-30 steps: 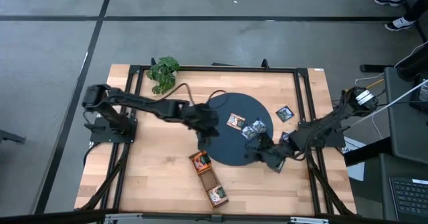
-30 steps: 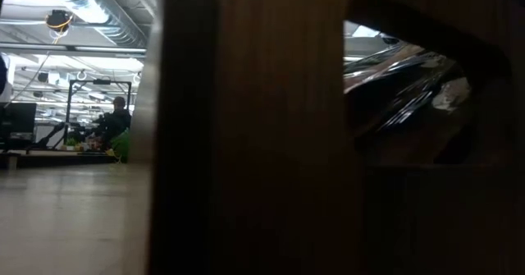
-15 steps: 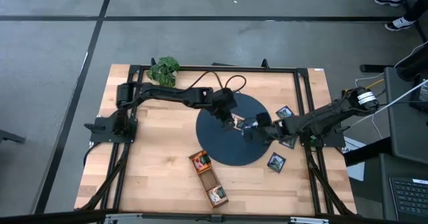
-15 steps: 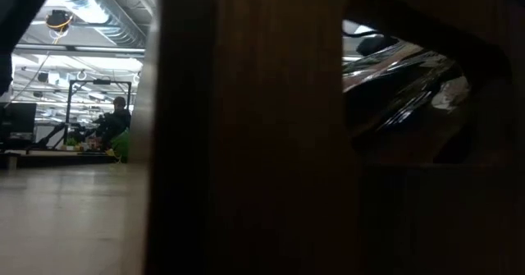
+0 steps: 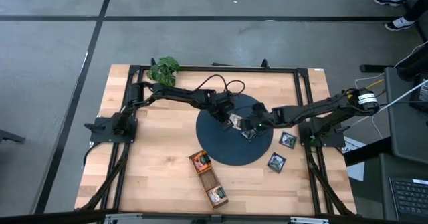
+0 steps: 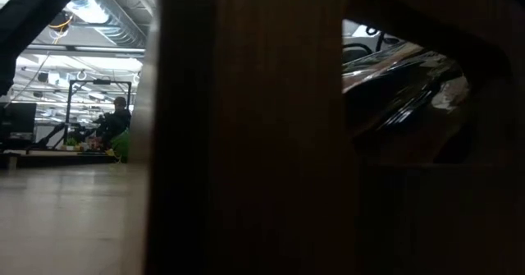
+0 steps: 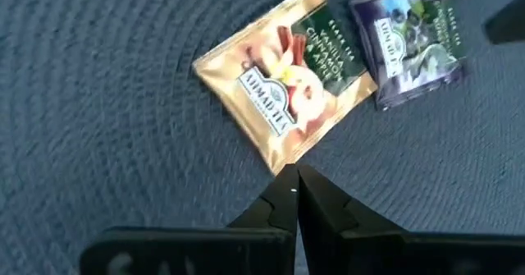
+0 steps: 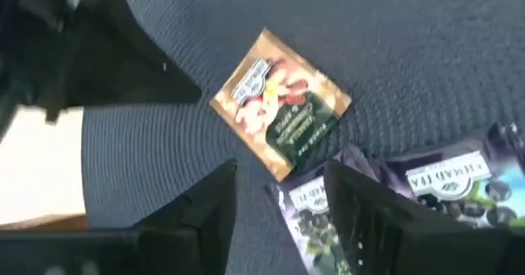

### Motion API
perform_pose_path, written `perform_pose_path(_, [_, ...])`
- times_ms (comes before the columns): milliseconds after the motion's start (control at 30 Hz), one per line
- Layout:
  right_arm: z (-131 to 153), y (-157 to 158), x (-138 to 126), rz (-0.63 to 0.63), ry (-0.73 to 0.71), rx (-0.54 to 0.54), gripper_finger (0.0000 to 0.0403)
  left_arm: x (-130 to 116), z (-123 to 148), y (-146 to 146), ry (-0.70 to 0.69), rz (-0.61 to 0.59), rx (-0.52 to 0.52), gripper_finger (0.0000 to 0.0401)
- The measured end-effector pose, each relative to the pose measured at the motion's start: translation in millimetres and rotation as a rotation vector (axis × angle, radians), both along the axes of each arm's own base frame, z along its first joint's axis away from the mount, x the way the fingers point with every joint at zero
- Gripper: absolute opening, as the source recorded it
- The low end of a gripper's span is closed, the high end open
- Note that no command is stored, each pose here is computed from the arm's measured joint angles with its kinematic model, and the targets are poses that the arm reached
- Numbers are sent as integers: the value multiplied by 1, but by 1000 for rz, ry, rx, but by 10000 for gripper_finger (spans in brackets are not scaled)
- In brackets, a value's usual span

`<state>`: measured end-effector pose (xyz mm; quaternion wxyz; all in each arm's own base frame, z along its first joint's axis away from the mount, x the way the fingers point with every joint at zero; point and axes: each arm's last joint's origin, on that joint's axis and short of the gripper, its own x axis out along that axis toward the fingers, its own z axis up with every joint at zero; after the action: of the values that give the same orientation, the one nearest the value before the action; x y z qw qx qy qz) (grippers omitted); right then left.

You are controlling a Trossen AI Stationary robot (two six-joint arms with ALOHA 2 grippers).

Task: Pick & Place Tea
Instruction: Put the brown tea bag into the right section of the wooden organizer

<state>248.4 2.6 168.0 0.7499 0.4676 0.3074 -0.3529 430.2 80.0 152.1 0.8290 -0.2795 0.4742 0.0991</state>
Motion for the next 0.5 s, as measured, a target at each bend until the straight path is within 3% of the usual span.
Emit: perform_pose_path(500, [-18,-19,9,-27,31,66,193,3,-20,0,35,-11,-5,3])
